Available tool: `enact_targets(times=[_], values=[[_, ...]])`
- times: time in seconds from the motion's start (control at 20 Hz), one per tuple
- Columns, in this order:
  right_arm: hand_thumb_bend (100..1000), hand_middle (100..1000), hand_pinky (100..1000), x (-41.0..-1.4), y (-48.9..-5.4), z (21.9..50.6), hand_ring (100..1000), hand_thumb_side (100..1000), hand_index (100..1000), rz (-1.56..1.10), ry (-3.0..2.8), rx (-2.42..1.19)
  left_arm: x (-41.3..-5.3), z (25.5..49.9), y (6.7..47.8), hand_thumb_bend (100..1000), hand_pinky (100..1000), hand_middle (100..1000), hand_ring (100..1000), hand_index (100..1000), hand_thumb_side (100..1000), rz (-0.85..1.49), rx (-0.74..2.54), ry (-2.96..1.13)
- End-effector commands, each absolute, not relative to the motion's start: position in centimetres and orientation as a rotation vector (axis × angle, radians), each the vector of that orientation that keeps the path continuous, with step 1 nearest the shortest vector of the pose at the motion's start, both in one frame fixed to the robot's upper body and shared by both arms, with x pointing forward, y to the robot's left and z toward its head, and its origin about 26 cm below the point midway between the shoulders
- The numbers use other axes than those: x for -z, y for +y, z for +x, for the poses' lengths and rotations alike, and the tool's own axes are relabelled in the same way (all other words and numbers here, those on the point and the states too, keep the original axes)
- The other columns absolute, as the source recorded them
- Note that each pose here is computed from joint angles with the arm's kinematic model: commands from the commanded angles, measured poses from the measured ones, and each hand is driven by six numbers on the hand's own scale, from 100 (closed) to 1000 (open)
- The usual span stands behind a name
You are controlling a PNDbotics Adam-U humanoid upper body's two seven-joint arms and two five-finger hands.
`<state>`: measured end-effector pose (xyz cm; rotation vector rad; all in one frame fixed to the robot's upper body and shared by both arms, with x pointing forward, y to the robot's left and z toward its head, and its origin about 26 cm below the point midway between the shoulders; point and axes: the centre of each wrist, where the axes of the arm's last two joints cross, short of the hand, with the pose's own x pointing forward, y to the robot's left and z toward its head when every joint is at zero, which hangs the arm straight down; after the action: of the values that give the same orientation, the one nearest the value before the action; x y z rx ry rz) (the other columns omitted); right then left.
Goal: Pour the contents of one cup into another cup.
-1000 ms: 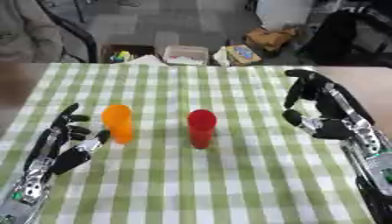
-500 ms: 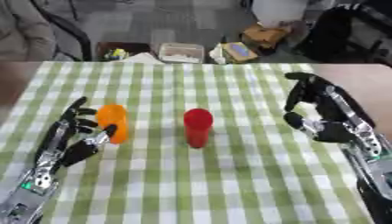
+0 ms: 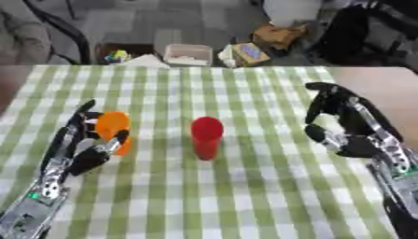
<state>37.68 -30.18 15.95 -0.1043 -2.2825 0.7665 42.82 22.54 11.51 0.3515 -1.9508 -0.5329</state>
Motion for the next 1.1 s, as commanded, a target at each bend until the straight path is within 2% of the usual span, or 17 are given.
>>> enact_targets(times=[0.05,0.3,0.6,0.8,0.95,1.1], values=[[532,454,471,-17.4,-30.18,37.68,479,481,862,-0.113,-2.319,-0.789,-13.39,43.18,23.3,527,682,743,672,1000,432,0.397,0.523,-1.999],[529,453,471,-17.76,-29.94,37.78,478,483,862,-0.109,-2.329,-0.795,-13.93,43.38,23.2,528,681,738,668,1000,433,0.414,0.51,-2.02],[516,451,470,-18.03,-29.75,37.87,477,490,862,-0.106,-2.335,-0.802,-14.22,43.67,23.09,477,681,724,662,1000,419,0.439,0.538,-2.027],[522,451,470,-18.1,-29.74,37.91,477,492,861,-0.106,-2.337,-0.803,-14.12,43.77,23.01,344,643,657,610,1000,391,0.45,0.557,-2.026],[542,451,469,-18.07,-29.75,37.92,477,492,861,-0.105,-2.336,-0.804,-13.95,43.73,22.97,209,557,543,507,1000,355,0.45,0.572,-2.023],[543,450,469,-18.01,-29.79,37.93,476,495,861,-0.106,-2.333,-0.804,-13.74,43.66,23.01,100,462,473,412,1000,310,0.447,0.591,-2.018]])
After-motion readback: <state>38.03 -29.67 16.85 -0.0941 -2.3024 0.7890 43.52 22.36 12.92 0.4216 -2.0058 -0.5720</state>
